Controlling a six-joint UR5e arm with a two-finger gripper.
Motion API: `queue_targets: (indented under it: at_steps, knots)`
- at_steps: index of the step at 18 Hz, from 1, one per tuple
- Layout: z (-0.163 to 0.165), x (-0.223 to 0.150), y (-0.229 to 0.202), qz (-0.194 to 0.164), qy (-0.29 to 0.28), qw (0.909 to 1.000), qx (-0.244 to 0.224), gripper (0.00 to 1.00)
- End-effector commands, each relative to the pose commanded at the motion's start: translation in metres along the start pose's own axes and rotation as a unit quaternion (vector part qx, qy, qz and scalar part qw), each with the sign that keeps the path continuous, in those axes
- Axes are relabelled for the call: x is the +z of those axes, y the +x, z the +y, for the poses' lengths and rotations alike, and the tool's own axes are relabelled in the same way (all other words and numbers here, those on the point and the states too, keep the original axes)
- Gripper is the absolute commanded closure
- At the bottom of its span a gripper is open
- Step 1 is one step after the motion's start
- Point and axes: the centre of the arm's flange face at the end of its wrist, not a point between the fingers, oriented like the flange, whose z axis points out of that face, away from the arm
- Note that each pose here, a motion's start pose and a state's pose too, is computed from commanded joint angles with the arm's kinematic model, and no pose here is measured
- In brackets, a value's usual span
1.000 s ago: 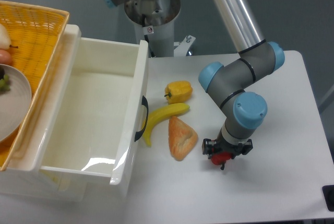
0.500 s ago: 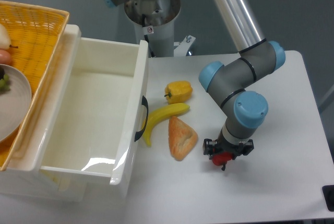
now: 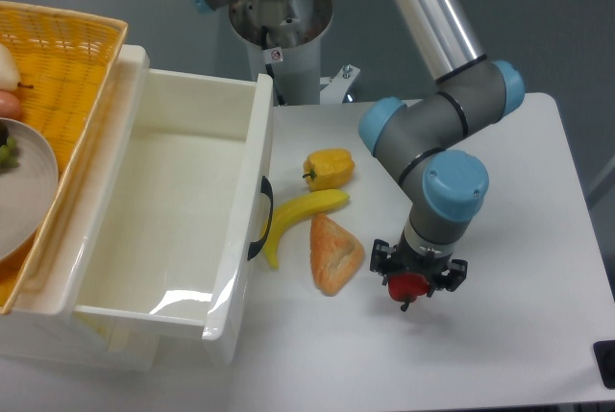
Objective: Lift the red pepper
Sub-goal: 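Lift the held red pepper and carry it toward the drawer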
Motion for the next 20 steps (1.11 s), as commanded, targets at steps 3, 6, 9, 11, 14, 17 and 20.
queue_targets:
  at_steps: [3,6,9,11,14,17,20]
  knots:
    - [-0.007,-0.017,0.017,-0.012,-0.002,0.9972,0.074,0.45]
    - [-0.021,-0.047,0.040,-0.033,0.001,0.9919,0.123,0.45]
    - [-0.033,-0.074,0.066,-0.048,0.012,0.9884,0.144,0.45]
    - [-0.040,-0.088,0.080,-0.054,0.020,0.9863,0.155,0.45]
    - [-0.050,-0.096,0.103,-0.049,0.018,0.9838,0.171,0.45]
    - [-0.057,-0.108,0.126,-0.042,0.019,0.9813,0.187,0.45]
    - [-0.059,-0.103,0.141,-0.034,0.016,0.9768,0.211,0.45]
